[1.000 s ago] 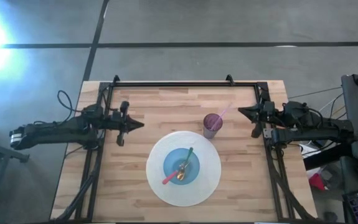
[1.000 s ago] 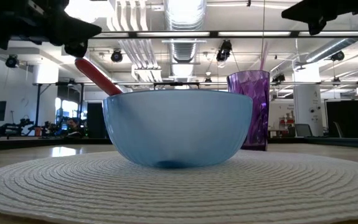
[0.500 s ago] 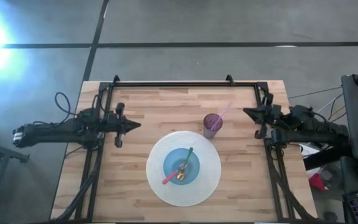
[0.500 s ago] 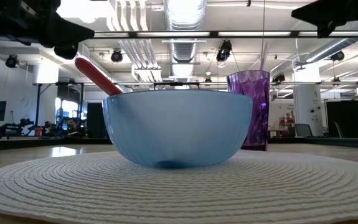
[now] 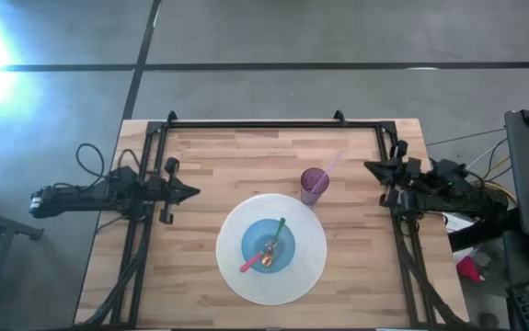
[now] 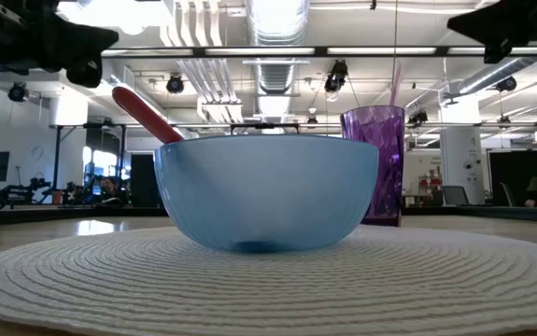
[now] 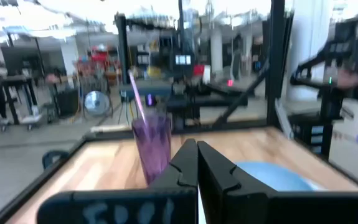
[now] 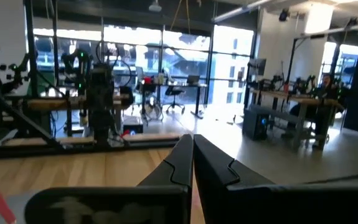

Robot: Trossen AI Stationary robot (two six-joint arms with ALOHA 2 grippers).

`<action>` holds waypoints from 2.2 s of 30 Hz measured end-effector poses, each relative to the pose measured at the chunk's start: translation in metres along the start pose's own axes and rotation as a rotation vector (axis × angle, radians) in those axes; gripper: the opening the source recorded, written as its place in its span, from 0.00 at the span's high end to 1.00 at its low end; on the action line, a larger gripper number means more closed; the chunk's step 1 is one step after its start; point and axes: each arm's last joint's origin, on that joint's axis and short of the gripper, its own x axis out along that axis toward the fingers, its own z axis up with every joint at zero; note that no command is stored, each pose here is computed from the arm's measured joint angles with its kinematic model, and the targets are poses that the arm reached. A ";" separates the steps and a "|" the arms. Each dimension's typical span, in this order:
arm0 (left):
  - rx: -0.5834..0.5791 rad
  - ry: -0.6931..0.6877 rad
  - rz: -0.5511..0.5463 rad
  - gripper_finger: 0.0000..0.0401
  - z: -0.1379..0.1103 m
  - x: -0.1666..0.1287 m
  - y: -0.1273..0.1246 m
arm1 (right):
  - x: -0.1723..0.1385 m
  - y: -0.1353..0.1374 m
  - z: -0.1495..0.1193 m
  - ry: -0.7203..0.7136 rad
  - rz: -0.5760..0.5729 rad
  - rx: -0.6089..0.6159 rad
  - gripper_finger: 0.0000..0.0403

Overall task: Pick & Place Utensil
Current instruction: Return to Home Position

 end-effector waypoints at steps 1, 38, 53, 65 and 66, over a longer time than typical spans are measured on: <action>-0.003 -0.004 0.000 1.00 -0.002 -0.001 0.000 | 0.001 0.000 -0.003 0.011 0.001 0.002 0.98; -0.112 0.079 0.075 1.00 -0.046 -0.007 -0.002 | 0.018 0.019 -0.087 0.103 0.261 0.192 0.98; -0.121 0.109 0.077 1.00 -0.049 -0.007 -0.002 | 0.019 0.020 -0.090 0.130 0.286 0.161 0.98; -0.121 0.109 0.077 1.00 -0.049 -0.007 -0.002 | 0.019 0.020 -0.090 0.129 0.286 0.153 0.98; -0.121 0.109 0.076 1.00 -0.048 -0.007 -0.002 | 0.019 0.020 -0.089 0.128 0.286 0.153 0.98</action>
